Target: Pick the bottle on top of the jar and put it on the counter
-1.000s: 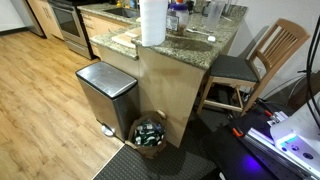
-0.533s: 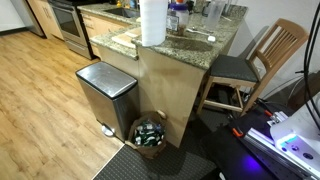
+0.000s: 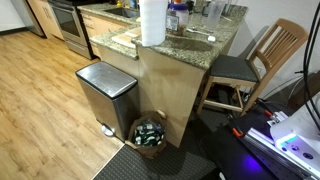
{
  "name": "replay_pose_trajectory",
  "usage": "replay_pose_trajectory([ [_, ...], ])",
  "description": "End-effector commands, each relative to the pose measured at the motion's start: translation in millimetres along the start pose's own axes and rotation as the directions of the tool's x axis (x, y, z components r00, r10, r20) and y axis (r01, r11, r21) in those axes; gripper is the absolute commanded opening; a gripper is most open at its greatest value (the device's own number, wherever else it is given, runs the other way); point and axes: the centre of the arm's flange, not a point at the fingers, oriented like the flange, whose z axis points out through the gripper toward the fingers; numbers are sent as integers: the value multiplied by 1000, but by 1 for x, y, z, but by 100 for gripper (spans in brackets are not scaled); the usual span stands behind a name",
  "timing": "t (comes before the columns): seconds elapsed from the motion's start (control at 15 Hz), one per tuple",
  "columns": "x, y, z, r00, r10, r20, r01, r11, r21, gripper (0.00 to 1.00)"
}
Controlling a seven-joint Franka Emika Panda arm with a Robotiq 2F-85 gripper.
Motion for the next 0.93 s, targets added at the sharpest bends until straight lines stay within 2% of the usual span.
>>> replay_pose_trajectory([
  [0.0,-1,4,-4,1000,-15,2,15,1000,10,24],
  [0.27,11,9,-20,999,-19,-28,18,999,-29,24],
  [0.53,48,-7,-82,999,32,-30,-33,999,-37,24],
  [0.67,61,-17,-122,997,72,16,-71,997,-40,24],
  [0.87,63,-19,-188,974,150,167,-141,988,-67,24],
])
